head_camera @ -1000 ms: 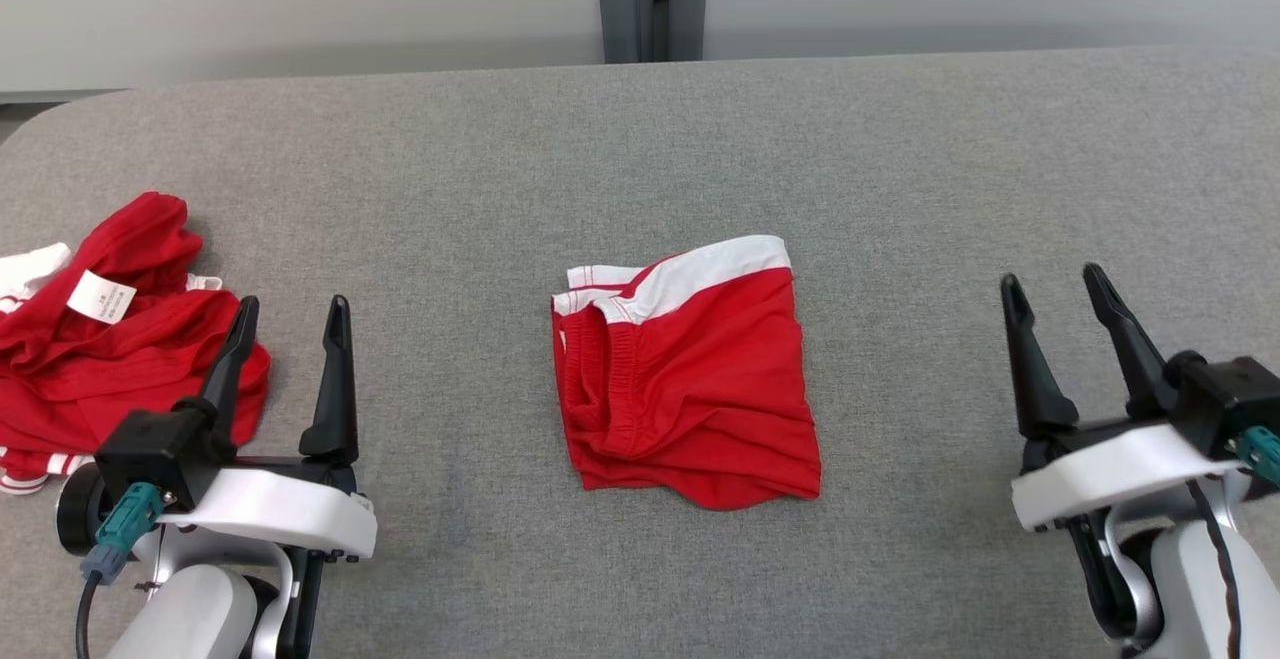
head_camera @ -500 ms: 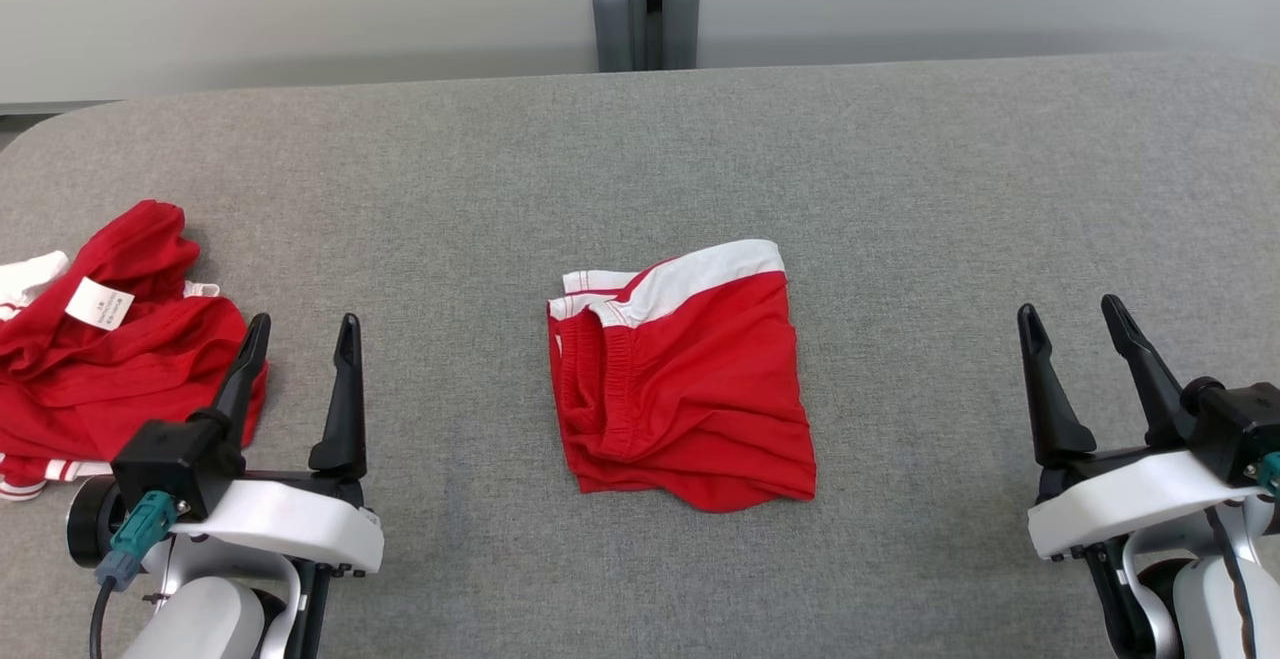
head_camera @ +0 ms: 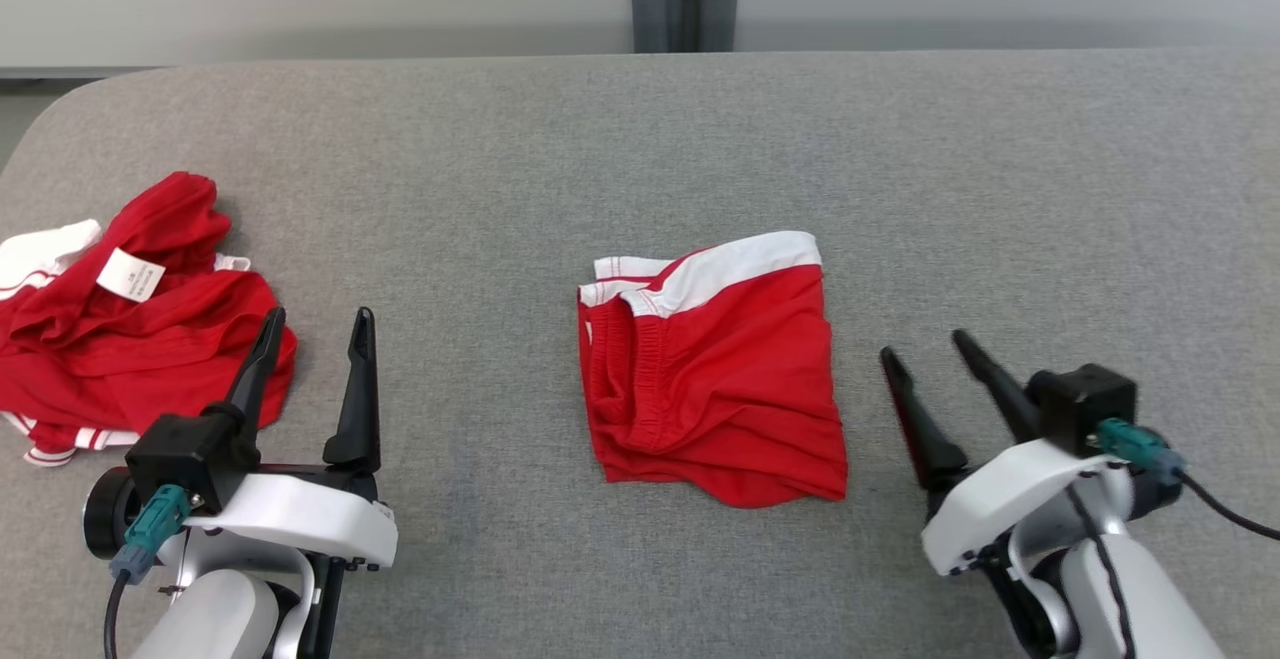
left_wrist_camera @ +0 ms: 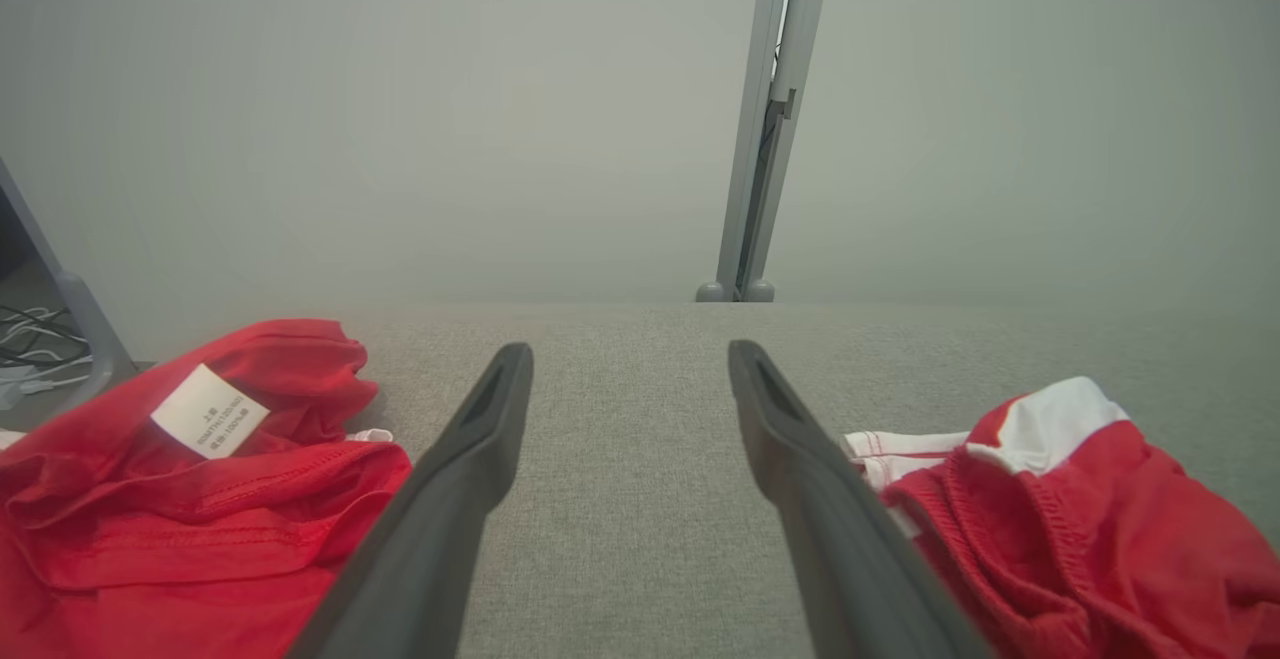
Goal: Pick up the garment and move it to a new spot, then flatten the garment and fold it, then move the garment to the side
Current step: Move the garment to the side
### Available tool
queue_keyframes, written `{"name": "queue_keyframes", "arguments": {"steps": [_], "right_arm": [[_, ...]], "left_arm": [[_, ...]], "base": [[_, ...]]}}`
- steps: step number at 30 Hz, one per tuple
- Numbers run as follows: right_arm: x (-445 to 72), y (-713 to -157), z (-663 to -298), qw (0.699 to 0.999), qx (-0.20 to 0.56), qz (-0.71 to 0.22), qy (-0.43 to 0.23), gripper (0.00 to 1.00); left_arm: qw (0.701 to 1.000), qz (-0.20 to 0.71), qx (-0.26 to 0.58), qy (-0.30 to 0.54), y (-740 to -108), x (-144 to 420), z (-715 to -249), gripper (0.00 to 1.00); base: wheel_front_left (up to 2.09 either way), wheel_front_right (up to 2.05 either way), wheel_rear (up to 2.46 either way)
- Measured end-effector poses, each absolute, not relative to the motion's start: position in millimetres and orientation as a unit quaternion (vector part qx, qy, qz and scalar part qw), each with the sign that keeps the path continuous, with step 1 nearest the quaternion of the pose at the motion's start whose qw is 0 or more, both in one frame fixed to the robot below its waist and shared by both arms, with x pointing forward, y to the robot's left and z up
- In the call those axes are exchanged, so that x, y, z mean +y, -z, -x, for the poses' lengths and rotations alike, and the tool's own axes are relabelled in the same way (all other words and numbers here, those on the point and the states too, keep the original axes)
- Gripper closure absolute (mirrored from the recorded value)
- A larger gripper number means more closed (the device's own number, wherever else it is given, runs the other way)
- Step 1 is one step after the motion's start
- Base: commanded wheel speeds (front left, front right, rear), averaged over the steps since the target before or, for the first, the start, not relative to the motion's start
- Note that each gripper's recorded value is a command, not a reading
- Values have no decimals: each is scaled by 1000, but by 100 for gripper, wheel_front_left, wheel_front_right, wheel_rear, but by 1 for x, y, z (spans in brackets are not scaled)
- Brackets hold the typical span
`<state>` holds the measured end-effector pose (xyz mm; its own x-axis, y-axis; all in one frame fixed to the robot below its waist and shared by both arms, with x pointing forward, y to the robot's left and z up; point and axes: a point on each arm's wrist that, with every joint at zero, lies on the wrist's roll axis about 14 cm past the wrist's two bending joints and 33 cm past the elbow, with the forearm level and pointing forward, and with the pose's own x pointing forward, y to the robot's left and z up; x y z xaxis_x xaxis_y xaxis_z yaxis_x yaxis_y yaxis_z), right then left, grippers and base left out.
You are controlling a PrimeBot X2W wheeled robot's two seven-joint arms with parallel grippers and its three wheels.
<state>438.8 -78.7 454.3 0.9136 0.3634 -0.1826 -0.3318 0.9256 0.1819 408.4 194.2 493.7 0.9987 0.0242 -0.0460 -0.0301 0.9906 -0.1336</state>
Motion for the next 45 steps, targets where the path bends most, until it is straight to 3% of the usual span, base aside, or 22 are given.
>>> {"name": "queue_keyframes", "arguments": {"steps": [10,11,12,13,14,27,45], "right_arm": [[-7,-397,-414,933,214,-105,-269,0],[-4,-394,-412,930,222,-105,-272,24],[-2,-391,-411,928,228,-105,-275,60],[-1,-391,-412,928,228,-106,-275,87],[-1,-390,-413,928,228,-107,-275,100],[-54,-395,-429,949,198,-57,-238,100],[-264,-429,-427,981,174,78,-32,100]], "left_arm": [[996,69,37,-37,-481,207,-401,0],[996,69,38,-38,-480,208,-401,0],[996,68,39,-39,-479,209,-400,0],[996,68,39,-39,-479,209,-401,0],[996,69,40,-40,-478,209,-401,0],[997,74,37,2,-477,183,-422,0],[974,70,41,212,-475,42,-488,0]], "base": [[0,0,0],[0,0,0],[0,0,0],[0,0,0],[0,0,0],[0,0,0],[0,0,0]]}}
